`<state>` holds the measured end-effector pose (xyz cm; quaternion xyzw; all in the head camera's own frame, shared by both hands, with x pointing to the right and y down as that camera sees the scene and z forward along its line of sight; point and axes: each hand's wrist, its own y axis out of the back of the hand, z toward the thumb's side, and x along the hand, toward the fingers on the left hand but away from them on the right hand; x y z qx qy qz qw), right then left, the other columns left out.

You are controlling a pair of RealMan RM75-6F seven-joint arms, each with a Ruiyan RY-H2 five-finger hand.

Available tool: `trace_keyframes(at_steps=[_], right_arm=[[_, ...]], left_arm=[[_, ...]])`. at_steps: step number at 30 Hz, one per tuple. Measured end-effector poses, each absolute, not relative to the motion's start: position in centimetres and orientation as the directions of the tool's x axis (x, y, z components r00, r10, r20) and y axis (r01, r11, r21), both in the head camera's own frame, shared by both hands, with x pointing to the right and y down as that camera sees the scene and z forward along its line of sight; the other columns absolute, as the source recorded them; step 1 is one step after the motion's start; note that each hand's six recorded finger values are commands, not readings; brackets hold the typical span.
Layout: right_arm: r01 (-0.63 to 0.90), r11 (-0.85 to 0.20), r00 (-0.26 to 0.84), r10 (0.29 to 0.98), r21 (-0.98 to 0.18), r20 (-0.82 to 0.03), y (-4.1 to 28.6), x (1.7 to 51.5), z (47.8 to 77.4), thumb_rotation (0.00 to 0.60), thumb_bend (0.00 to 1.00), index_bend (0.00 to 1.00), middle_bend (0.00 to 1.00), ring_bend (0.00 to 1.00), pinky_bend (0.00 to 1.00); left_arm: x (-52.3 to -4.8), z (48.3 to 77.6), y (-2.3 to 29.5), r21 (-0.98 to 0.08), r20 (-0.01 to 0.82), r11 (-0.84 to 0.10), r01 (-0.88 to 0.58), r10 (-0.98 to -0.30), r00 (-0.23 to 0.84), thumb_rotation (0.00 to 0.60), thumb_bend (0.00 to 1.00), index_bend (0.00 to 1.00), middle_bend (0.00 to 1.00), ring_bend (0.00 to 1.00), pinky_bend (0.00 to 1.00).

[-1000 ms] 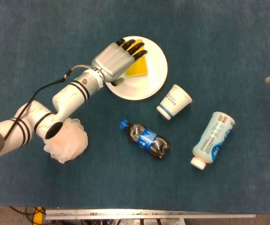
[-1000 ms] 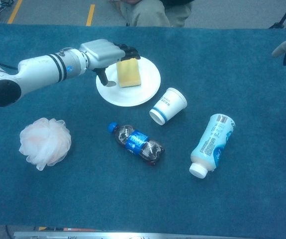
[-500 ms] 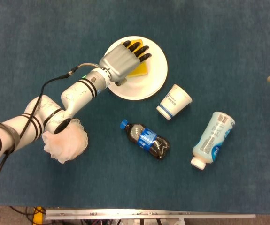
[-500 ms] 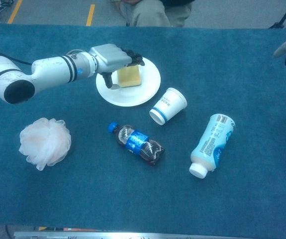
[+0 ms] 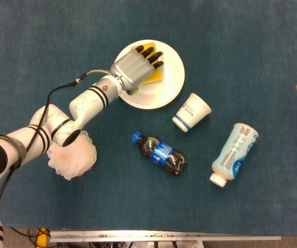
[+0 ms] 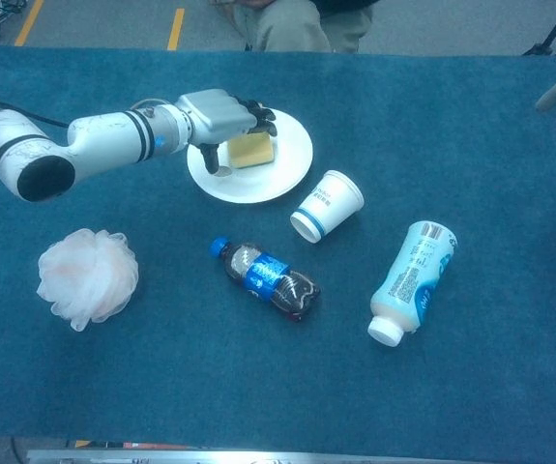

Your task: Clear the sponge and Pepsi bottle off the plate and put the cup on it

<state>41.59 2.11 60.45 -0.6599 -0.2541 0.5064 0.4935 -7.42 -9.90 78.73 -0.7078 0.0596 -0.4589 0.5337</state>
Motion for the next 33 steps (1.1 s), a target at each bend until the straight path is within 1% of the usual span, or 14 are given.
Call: trace_keyframes(at_steps=[2, 5, 8, 12, 18, 21, 28, 31, 33], right_arm=[[-0.163, -0.384, 0.359, 0.835, -0.909, -0.417, 2.1, 41.6, 60.5, 0.6, 0.0, 0.28, 0.41, 0.31, 0.48], [-0.162, -0.386, 0.358, 0.834, -0.908, -0.419, 2.1, 41.6, 60.5, 0.6, 0.0, 0.28, 0.41, 0.31, 0.48], [-0.161, -0.386, 0.36, 0.834, -0.908, -0.418, 2.2, 41.5, 60.4, 0.6, 0.0, 0.28, 0.41, 0.31, 0.48], [-0.161, -0.384, 0.362, 0.834, -0.909, -0.416, 2.3, 41.5, 60.3, 0.6, 0.0, 0.28, 0.41, 0.31, 0.48], [-0.161, -0.383, 0.365, 0.833, -0.91, -0.416, 2.4, 41.3, 60.3, 0.6, 0.0, 0.28, 0.41, 0.31, 0.48], [-0.161, -0.382, 0.368, 0.832, -0.91, -0.415, 2.5, 41.2, 60.2, 0.6, 0.0, 0.28, 0.41, 0.31, 0.48], [-0.159, -0.378, 0.378, 0.83, -0.912, -0.411, 2.6, 40.9, 60.0, 0.6, 0.0, 0.28, 0.41, 0.31, 0.48], [-0.16, -0.379, 0.382, 0.828, -0.911, -0.411, 2.7, 40.8, 60.1, 0.6, 0.0, 0.28, 0.41, 0.31, 0.48], [-0.159, -0.379, 0.384, 0.827, -0.911, -0.411, 2.7, 40.7, 60.1, 0.6, 0.0, 0.28, 0.41, 0.31, 0.48]], left_arm=[[-7.5, 78.7, -9.9, -0.811, 0.585, -0.423, 0.404, -0.577, 0.57, 0.6, 0.3, 0.15, 0.01, 0.03, 0.13], [-7.6, 78.8, -9.9, -0.81, 0.586, -0.427, 0.402, -0.578, 0.568, 0.6, 0.3, 0.2, 0.07, 0.1, 0.13], [-7.8, 78.8, -9.8, -0.811, 0.585, -0.429, 0.398, -0.58, 0.566, 0.6, 0.3, 0.24, 0.13, 0.16, 0.13], [-7.9, 78.6, -9.7, -0.814, 0.581, -0.433, 0.388, -0.583, 0.568, 0.6, 0.3, 0.27, 0.18, 0.23, 0.13], [-8.0, 78.3, -9.4, -0.82, 0.571, -0.432, 0.375, -0.585, 0.576, 0.6, 0.3, 0.27, 0.21, 0.26, 0.15], [-8.2, 78.0, -9.2, -0.823, 0.567, -0.433, 0.368, -0.584, 0.581, 0.6, 0.3, 0.3, 0.23, 0.27, 0.17], [-9.3, 77.2, -8.6, -0.829, 0.557, -0.431, 0.356, -0.584, 0.591, 0.6, 0.3, 0.31, 0.26, 0.29, 0.22], [-9.7, 76.7, -8.1, -0.833, 0.55, -0.432, 0.346, -0.583, 0.598, 0.6, 0.3, 0.34, 0.29, 0.32, 0.26], [-9.9, 76.3, -7.7, -0.834, 0.548, -0.436, 0.338, -0.58, 0.603, 0.6, 0.3, 0.38, 0.36, 0.39, 0.32]])
